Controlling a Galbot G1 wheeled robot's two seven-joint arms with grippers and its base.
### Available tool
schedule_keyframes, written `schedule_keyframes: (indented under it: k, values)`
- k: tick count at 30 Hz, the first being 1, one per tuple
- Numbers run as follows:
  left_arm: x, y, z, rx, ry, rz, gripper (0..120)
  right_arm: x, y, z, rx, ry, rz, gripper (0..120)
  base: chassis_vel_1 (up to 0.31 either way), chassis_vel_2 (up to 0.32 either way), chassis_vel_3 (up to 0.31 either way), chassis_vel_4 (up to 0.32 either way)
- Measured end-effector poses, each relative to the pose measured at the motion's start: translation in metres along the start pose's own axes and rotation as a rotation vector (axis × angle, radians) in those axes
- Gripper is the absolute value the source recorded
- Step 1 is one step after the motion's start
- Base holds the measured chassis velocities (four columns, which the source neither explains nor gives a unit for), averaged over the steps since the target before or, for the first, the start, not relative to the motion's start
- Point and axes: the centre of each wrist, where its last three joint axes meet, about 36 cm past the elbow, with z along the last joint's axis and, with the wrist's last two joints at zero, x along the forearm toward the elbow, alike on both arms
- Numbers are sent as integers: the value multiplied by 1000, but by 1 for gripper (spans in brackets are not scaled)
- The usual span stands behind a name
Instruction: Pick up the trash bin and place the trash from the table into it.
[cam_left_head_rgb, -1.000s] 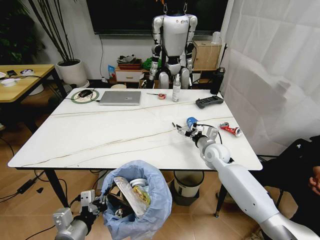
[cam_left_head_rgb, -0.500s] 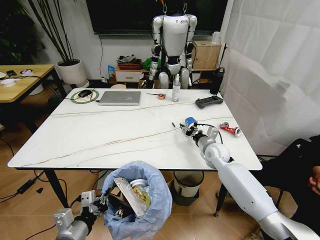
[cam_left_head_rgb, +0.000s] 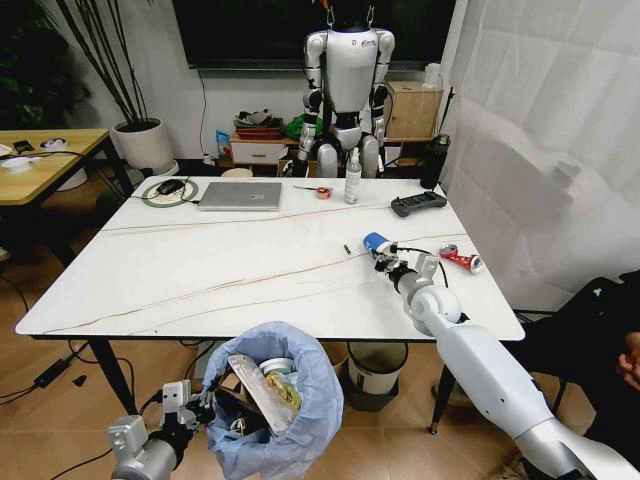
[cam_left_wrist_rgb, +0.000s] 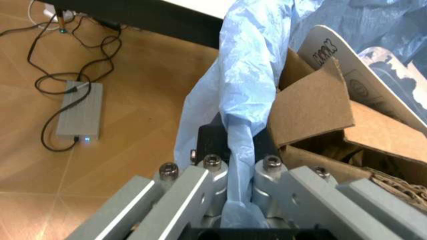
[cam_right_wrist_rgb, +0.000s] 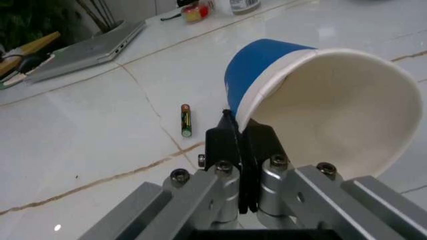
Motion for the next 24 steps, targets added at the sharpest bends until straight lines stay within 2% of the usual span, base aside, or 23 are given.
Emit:
schedule_keyframes:
  k: [3, 7, 9, 10, 13, 16, 17, 22, 24]
  values:
    - [-1, 0, -1, 2, -3, 3, 0, 6, -3, -5, 7, -17, -9, 0, 0, 0, 0, 0]
    - [-1, 0, -1, 3, 0, 4, 0, 45, -14, -17, 24, -63, -82, 0, 0, 0, 0, 0]
    - [-1, 1, 1, 3, 4, 7, 0, 93, 7, -10, 24, -85, -241, 0, 0, 0, 0, 0]
    - [-1, 1, 1, 3, 4, 7, 0, 93, 7, -10, 24, -85, -241, 0, 0, 0, 0, 0]
    - [-2, 3, -1, 2, 1, 7, 0, 143, 48, 0, -5, -84, -437, 0, 0, 0, 0, 0]
    - [-5, 3, -4, 4, -9, 6, 0, 177, 86, 17, -40, -53, -578, 0, 0, 0, 0, 0]
    - [-5, 3, -4, 4, -9, 6, 0, 177, 86, 17, -40, -53, -578, 0, 0, 0, 0, 0]
    - [-7, 3, -4, 9, -11, 1, 0, 199, 132, 47, -148, 41, -709, 0, 0, 0, 0, 0]
    - [-7, 3, -4, 10, -11, 1, 0, 201, 137, 50, -161, 52, -719, 0, 0, 0, 0, 0]
